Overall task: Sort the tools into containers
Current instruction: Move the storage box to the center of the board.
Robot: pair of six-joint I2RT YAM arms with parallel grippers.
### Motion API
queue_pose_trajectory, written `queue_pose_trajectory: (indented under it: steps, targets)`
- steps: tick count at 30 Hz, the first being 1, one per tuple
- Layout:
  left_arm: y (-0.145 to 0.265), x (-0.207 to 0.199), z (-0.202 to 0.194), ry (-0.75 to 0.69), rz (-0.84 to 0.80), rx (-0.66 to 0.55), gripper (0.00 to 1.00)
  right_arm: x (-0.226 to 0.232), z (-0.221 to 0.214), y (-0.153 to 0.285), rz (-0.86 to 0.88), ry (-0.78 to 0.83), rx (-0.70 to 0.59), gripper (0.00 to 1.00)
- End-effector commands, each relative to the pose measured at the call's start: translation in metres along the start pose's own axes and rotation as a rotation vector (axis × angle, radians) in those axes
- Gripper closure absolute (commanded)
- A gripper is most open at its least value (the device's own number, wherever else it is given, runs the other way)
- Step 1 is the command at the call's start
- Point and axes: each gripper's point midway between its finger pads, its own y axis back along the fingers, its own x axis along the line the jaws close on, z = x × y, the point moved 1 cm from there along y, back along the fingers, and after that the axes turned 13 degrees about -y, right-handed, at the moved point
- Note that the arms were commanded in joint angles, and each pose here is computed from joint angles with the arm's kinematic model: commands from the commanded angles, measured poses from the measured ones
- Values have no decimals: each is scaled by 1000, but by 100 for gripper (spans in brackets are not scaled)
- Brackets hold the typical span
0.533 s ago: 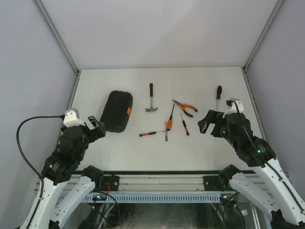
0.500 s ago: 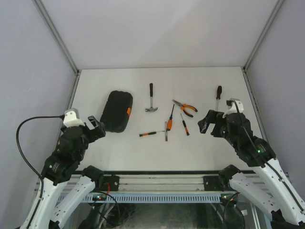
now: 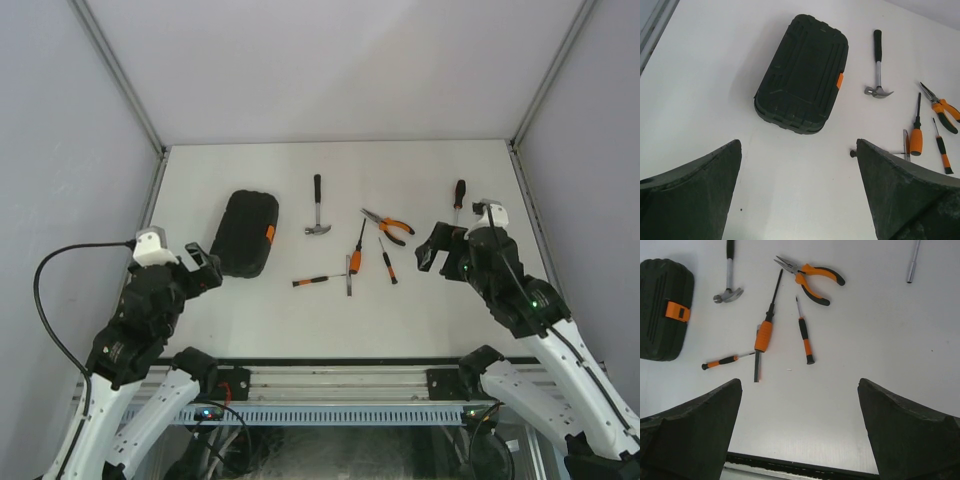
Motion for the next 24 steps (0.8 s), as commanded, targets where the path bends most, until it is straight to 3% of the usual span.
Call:
queue_pose_trajectory:
  steps: [1,16,24]
  targets:
    - [-5,-5,12,-13,-10,-16,0,12,11,-7,7,-50,6,1]
    - [-64,-10,2,-66,142,108,0,32,-35,-47,155,-74,171,4]
    - [-118,-3,26,63,194,88,3,40,-54,-50,215,-35,243,6]
